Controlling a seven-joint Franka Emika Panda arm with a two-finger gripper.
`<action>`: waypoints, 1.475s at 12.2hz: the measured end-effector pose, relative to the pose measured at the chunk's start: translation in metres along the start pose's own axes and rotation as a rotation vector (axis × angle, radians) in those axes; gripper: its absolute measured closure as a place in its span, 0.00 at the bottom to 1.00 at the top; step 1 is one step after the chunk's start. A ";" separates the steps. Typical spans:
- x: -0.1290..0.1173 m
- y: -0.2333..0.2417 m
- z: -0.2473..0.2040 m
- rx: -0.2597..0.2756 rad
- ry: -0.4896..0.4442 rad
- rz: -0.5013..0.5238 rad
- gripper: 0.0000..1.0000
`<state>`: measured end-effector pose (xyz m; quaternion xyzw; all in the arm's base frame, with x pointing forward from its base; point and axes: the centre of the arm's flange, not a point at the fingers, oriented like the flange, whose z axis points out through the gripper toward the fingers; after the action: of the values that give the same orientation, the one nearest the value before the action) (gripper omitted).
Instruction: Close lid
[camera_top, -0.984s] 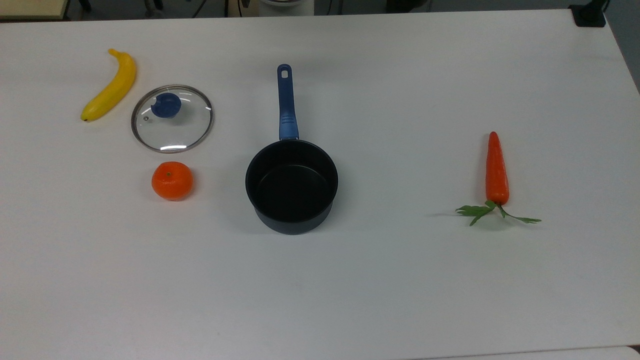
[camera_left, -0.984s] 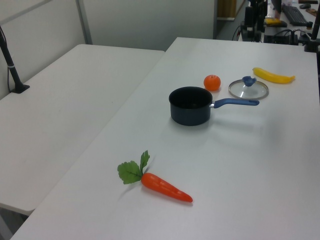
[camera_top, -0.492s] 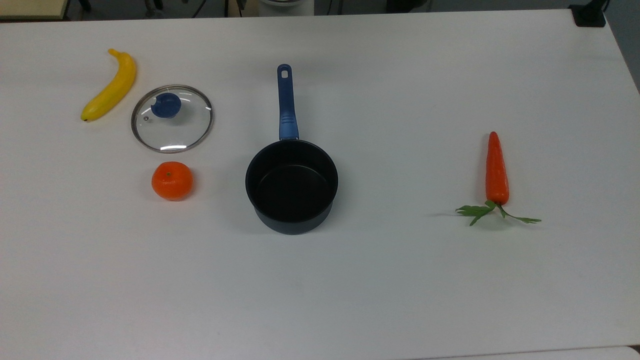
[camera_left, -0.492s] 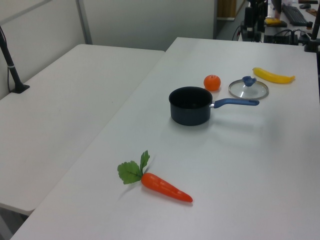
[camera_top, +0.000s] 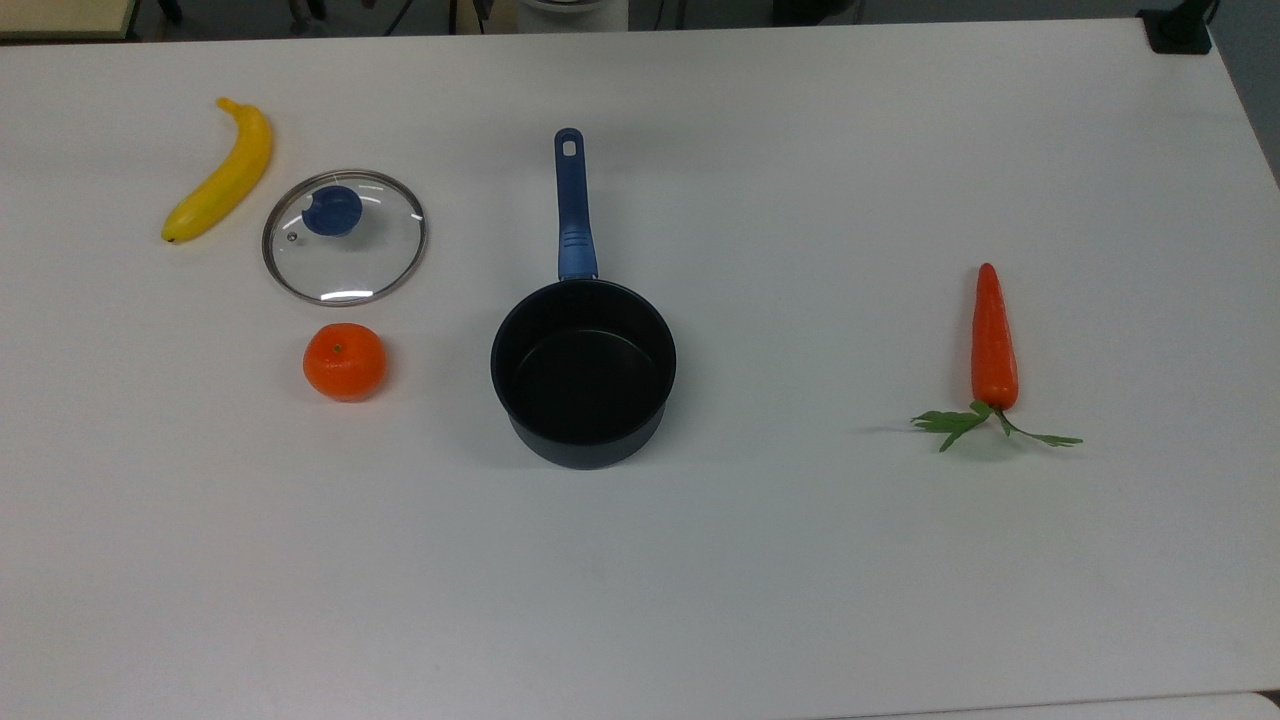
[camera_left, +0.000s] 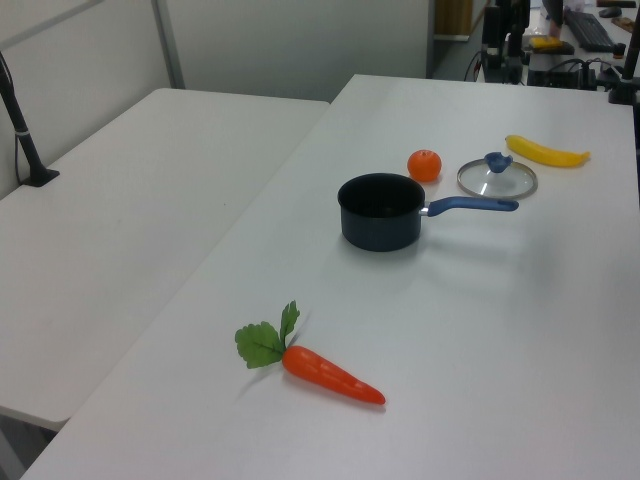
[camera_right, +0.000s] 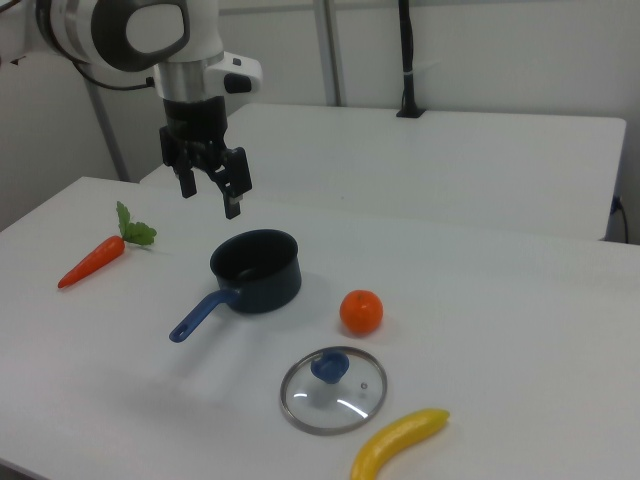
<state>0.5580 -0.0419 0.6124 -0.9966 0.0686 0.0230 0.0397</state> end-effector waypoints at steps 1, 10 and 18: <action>0.001 0.000 -0.001 0.011 0.003 0.003 0.00; 0.038 0.013 0.006 0.067 0.153 0.045 0.03; 0.048 0.027 0.063 -0.010 0.049 0.048 0.08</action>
<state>0.5994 -0.0696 0.5453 -0.9951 0.0934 0.0001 0.0327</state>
